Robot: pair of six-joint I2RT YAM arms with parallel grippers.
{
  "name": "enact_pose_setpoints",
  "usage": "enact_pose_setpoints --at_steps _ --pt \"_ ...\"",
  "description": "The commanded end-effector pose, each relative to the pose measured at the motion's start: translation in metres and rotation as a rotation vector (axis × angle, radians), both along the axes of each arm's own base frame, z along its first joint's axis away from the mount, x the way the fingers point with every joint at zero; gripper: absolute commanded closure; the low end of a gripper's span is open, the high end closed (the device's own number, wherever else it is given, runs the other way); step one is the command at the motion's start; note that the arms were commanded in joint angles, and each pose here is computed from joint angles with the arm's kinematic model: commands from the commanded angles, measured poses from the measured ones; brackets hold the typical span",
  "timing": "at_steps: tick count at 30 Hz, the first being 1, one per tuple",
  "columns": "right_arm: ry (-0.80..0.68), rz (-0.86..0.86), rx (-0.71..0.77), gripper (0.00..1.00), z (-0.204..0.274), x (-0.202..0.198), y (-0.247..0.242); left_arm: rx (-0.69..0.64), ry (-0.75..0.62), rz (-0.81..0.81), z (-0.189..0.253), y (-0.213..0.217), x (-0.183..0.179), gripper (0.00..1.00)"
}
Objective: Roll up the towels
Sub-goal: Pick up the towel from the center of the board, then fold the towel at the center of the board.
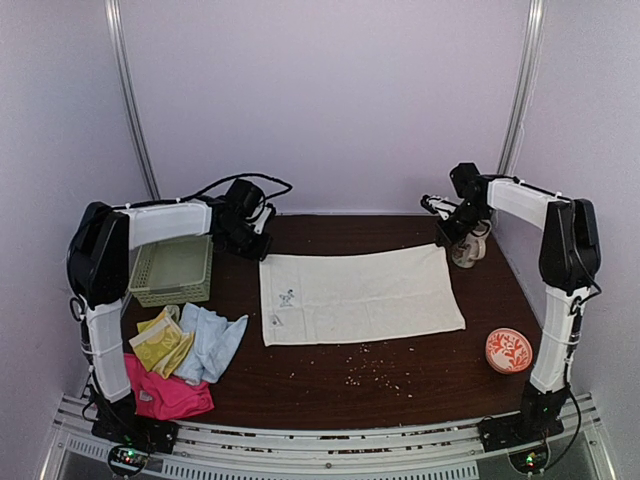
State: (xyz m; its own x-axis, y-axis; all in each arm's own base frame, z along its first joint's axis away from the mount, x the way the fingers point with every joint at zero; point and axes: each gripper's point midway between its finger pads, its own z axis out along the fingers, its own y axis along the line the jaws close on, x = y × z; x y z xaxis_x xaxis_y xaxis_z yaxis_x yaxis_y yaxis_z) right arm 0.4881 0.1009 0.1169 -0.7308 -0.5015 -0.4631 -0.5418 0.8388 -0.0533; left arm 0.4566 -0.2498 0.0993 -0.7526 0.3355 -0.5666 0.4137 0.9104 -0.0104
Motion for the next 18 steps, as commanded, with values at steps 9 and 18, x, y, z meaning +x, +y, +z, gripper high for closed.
enact_pose_setpoints --at_steps 9,18 --pt "-0.054 0.034 0.025 1.00 0.008 -0.027 -0.004 -0.085 0.042 -0.140 0.002 -0.013 -0.038 1.00" --pt "-0.035 0.059 0.042 1.00 0.001 -0.058 -0.007 -0.100 0.065 -0.165 -0.004 -0.005 -0.065 1.00"
